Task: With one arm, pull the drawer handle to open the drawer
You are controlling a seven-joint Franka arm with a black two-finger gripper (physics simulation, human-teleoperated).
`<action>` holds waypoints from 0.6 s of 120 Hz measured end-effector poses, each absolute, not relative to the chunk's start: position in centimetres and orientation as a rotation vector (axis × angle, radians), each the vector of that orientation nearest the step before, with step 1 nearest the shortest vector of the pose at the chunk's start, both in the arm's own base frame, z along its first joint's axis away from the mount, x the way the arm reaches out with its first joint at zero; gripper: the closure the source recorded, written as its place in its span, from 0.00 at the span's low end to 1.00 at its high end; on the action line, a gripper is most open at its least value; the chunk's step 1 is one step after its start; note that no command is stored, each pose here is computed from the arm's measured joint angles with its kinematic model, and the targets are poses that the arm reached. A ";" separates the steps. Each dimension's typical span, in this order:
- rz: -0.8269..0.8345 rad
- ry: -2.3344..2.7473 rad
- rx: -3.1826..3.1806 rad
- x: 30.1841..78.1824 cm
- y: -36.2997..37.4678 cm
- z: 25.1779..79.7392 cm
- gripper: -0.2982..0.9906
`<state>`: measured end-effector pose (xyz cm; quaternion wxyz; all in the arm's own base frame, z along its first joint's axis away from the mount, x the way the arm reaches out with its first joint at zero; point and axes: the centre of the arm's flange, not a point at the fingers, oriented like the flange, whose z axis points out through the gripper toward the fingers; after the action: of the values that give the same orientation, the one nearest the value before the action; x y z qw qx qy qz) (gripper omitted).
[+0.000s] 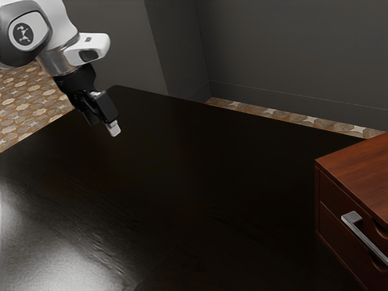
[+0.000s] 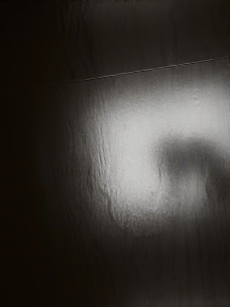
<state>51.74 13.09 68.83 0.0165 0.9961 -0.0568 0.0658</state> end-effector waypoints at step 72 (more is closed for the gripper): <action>0.406 -1.262 2.928 40.5 12.4 84.3 0.23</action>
<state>40.45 12.43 84.32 -0.0361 0.9104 -0.3924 0.1264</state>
